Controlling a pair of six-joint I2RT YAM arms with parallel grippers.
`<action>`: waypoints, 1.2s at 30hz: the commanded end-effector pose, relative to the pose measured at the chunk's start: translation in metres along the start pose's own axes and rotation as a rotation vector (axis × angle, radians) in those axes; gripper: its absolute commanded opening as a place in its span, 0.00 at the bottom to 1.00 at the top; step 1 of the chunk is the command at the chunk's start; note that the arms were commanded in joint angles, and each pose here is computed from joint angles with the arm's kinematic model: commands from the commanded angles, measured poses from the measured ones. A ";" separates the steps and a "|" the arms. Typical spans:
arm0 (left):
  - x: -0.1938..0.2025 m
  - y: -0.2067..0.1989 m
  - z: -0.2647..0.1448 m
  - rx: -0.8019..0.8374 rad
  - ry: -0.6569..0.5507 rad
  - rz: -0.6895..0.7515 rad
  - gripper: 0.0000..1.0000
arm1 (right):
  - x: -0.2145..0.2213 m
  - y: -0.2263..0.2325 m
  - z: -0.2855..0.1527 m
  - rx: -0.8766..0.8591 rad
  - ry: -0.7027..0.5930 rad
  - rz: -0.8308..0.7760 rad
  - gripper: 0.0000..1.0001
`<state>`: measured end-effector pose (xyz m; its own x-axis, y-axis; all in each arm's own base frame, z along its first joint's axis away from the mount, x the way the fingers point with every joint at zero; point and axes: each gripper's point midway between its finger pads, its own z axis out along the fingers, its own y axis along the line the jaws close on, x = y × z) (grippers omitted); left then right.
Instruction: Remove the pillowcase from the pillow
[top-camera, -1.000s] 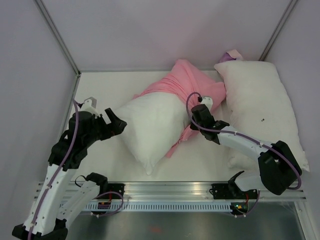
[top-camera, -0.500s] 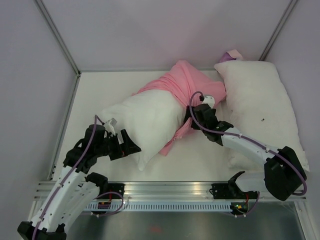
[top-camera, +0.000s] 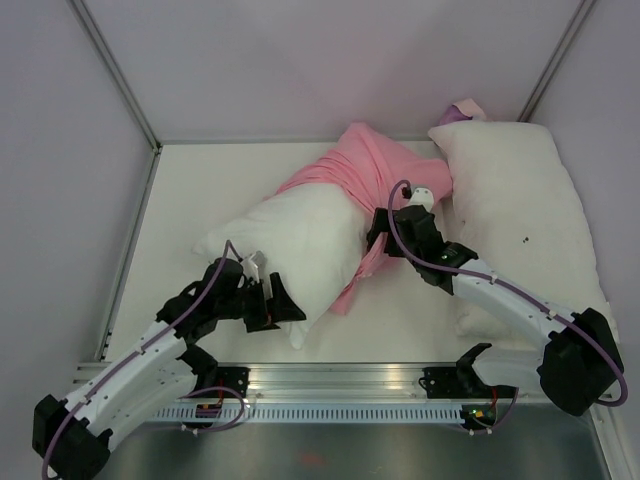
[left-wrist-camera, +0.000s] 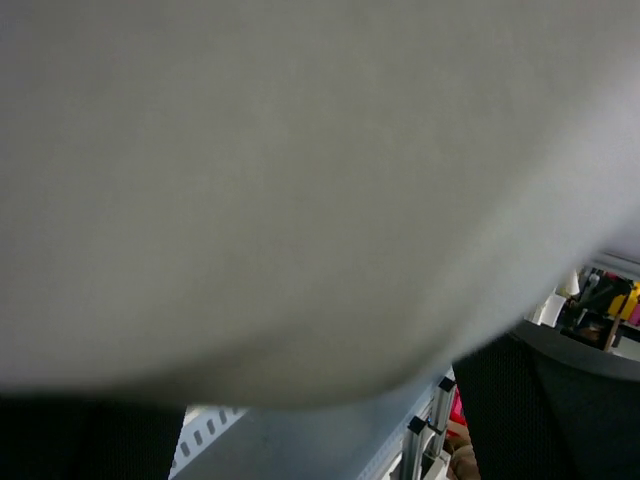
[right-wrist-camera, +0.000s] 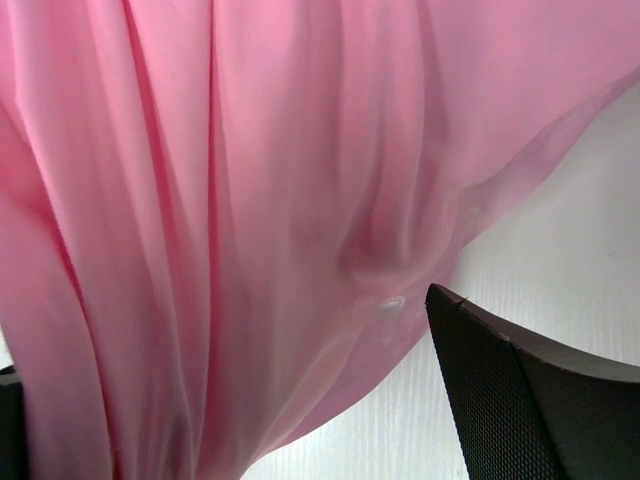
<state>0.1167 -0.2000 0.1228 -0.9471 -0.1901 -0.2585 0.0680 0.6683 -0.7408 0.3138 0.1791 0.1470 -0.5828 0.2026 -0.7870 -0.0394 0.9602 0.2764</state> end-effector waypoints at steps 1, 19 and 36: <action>-0.017 -0.028 0.019 0.118 -0.056 -0.025 1.00 | -0.024 0.026 -0.010 -0.101 -0.044 0.042 0.98; -0.049 -0.082 0.020 0.329 -0.155 0.016 0.02 | -0.063 0.071 -0.043 -0.229 -0.101 -0.143 0.98; -0.104 -0.178 -0.044 0.469 -0.339 0.157 0.02 | -0.030 0.047 -0.069 -0.252 -0.059 -0.080 0.98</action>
<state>0.1805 -0.2632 0.2477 -0.8486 -0.3416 -0.4040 0.2574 0.4007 -0.8793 0.2776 0.2108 0.2138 -0.5509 0.1097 -0.8273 -0.2910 0.9038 0.3137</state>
